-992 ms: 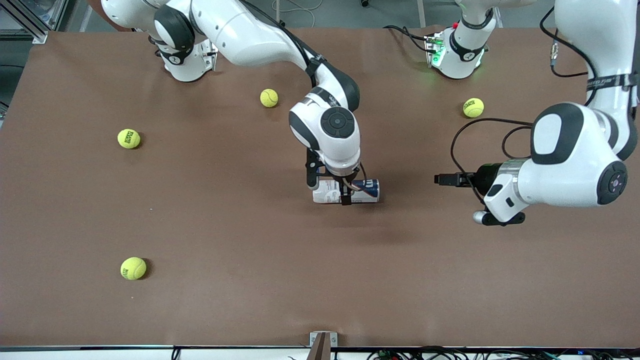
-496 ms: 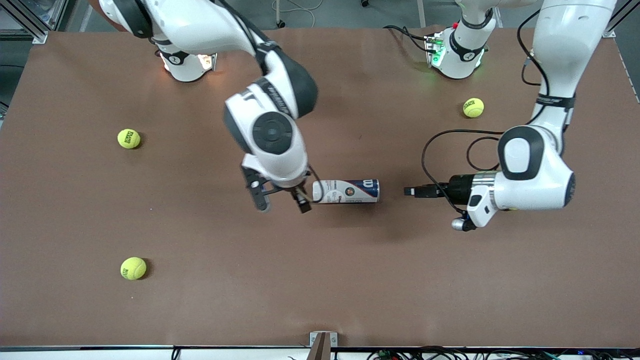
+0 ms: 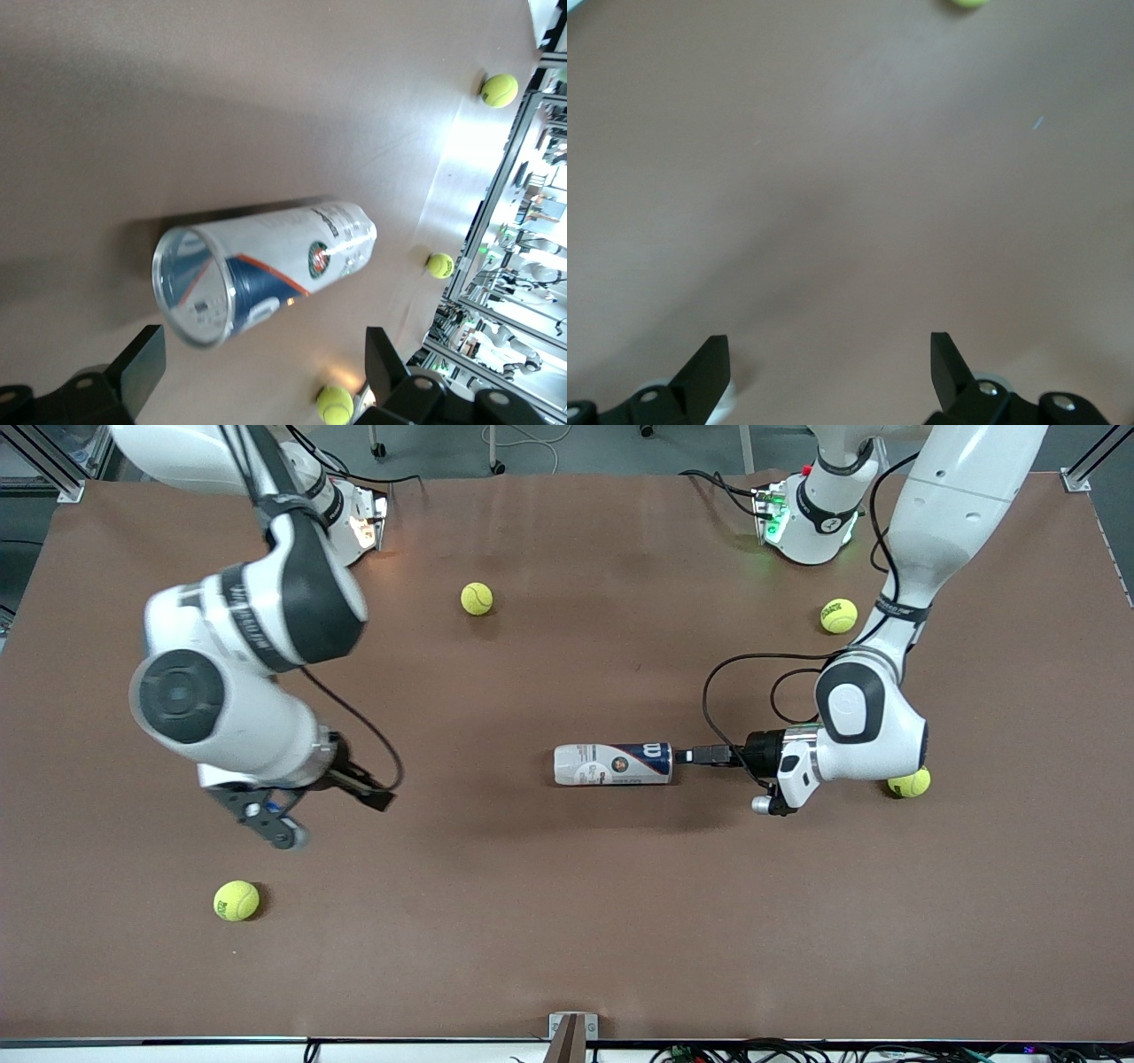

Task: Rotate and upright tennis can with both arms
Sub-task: 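Open the right gripper and withdraw while the left gripper grasps the can end, then tilt the can end upward with the left gripper, pivoting on its base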

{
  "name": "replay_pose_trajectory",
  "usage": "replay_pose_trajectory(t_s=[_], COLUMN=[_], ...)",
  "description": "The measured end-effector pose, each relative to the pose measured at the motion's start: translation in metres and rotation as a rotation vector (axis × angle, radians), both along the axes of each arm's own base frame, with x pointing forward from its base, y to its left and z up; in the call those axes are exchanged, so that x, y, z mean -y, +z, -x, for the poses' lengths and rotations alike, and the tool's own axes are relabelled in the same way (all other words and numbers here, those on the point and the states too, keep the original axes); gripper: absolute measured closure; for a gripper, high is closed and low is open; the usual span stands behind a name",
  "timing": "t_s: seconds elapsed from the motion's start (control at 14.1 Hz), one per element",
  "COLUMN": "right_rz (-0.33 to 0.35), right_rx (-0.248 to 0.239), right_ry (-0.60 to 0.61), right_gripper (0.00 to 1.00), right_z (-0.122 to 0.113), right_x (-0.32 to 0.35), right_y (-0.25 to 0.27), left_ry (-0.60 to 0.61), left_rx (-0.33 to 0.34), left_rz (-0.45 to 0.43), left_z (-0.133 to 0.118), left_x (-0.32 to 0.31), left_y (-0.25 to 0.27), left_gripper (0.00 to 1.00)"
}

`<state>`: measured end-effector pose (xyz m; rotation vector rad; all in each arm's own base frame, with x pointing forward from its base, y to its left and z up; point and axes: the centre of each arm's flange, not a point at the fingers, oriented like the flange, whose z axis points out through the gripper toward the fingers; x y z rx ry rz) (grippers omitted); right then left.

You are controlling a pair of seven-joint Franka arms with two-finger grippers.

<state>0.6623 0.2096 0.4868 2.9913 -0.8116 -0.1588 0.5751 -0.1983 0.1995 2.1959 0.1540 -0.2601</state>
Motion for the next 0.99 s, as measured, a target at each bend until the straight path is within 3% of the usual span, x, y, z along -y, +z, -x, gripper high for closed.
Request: replay_pose_trajectory(t_s=[0.28, 0.57, 0.78, 0.85, 0.92, 0.99], right_rz=[-0.025, -0.001, -0.016, -0.023, -0.026, -0.027], right_rx=[-0.023, -0.030, -0.023, -0.021, -0.017, -0.015], right_ry=[0.242, 0.427, 0.535, 0.564, 0.579, 0.577], right_gripper=[0.00, 0.00, 0.00, 0.00, 0.00, 0.00], right_z=[0.004, 0.020, 0.031, 0.033, 0.034, 0.035], right_x=[0.092, 0.162, 0.203, 0.218, 0.230, 0.239], right_y=[0.011, 0.030, 0.045, 0.048, 0.051, 0.052], left_ry=[0.005, 0.026, 0.032, 0.037, 0.040, 0.041], left_rx=[0.025, 0.039, 0.046, 0.045, 0.044, 0.045], left_rz=[0.045, 0.081, 0.099, 0.103, 0.105, 0.106], left_z=[0.009, 0.011, 0.013, 0.013, 0.013, 0.012], left_x=[0.016, 0.020, 0.024, 0.024, 0.025, 0.025], left_y=[-0.029, -0.035, -0.039, -0.039, -0.039, -0.039], left_gripper=[0.02, 0.09, 0.38, 0.38, 0.46, 0.59])
